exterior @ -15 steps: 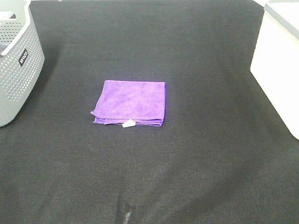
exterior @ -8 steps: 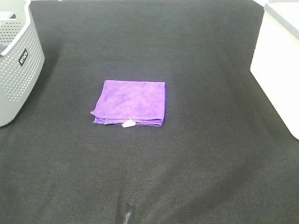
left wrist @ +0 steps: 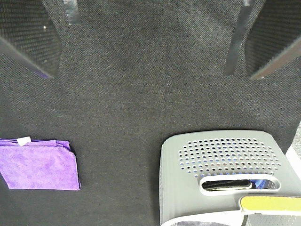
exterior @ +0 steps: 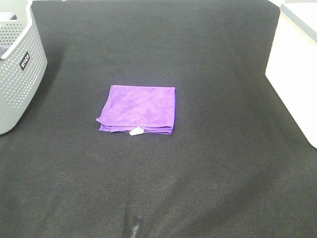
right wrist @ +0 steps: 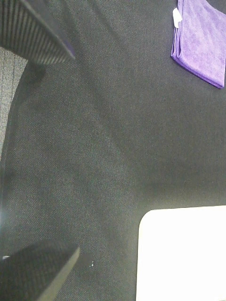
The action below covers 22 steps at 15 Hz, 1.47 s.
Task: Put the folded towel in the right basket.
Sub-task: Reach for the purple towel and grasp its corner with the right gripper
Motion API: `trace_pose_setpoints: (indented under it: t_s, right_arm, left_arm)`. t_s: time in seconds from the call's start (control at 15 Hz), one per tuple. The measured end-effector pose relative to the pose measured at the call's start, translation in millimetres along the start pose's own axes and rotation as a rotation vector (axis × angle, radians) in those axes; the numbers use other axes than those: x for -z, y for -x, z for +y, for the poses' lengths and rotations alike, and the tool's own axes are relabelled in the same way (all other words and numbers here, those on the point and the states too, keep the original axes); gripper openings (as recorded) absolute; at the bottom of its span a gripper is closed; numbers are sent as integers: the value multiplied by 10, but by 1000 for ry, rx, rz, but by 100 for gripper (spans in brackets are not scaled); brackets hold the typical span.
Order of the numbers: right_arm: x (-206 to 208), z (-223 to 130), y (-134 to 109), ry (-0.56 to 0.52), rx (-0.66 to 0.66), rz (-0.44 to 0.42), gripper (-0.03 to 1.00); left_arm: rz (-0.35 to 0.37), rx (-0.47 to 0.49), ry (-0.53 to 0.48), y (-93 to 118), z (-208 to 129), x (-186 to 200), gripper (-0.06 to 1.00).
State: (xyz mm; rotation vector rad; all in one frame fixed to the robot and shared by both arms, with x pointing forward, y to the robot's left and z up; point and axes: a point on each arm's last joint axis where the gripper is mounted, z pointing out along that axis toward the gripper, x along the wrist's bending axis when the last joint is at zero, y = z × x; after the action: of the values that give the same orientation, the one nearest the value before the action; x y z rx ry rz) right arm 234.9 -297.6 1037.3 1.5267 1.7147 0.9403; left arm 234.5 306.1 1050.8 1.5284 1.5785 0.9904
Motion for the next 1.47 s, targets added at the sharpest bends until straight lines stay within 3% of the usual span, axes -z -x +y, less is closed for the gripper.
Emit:
trace_pose_setpoints:
  t_s: [0.53, 0.67, 0.8, 1.0, 1.27, 1.4, 1.47]
  right_arm:
    - [0, 0, 0, 0, 0, 0, 96]
    - [25, 105, 1, -35, -56, 0, 96]
    - [88, 575, 8, -77, -137, -4, 96]
    - [-50, 1544, 27, -142, -157, -8, 96]
    - [-560, 2181, 38, -240, -153, -6, 96]
    - [-731, 2346, 15, -267, -146, 25, 96]
    - [-960, 2499, -37, -306, -148, 87, 96]
  left_arm:
    - [0, 0, 0, 0, 0, 0, 99]
    - [0, 0, 0, 0, 0, 0, 99]
    - [0, 0, 0, 0, 0, 0, 99]
    - [0, 0, 0, 0, 0, 0, 99]
    - [0, 0, 0, 0, 0, 0, 99]
    - [0, 0, 0, 0, 0, 0, 99]
    - [0, 0, 0, 0, 0, 0, 99]
